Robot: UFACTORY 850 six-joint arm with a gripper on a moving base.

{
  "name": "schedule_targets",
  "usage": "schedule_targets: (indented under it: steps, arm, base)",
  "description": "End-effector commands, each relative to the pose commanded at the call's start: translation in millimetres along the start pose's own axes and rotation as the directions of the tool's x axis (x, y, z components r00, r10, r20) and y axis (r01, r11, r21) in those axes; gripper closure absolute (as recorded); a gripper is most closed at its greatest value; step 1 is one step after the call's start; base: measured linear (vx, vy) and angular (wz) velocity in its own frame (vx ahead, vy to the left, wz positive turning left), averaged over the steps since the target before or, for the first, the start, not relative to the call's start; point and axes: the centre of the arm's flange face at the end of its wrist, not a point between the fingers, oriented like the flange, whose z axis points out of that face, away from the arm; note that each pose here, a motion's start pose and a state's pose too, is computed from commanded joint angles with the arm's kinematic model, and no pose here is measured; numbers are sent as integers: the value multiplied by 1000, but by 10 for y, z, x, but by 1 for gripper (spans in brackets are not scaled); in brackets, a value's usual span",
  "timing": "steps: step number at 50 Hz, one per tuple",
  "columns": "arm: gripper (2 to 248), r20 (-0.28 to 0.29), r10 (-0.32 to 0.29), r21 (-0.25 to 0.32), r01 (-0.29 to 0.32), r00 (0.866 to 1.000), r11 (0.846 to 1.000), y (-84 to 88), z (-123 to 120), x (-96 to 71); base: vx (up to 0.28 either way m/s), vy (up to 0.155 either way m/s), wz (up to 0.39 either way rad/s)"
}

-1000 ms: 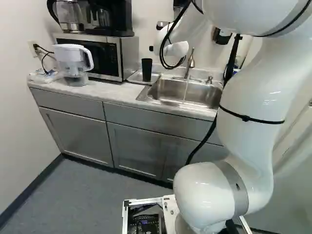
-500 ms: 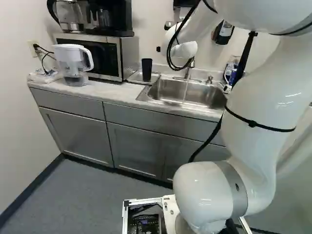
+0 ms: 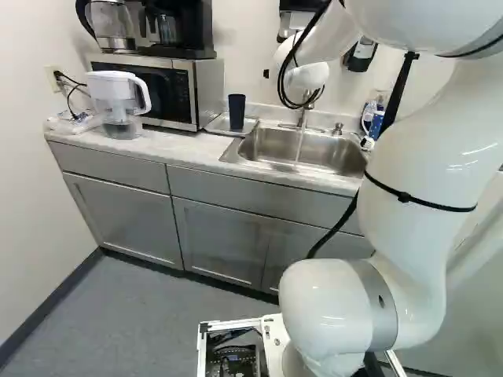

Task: Rinse the cup and place it in the tray

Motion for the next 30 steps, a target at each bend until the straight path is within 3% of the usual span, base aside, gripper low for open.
schedule_targets:
  steps: [15,30]
  arm:
    - [3,-29,1,-24,-2,1000,1000,144,93,168]
    - [3,-4,3,-44,-3,1000,999,258,214,286]
  base:
    - [0,0,0]
    - [0,0,0]
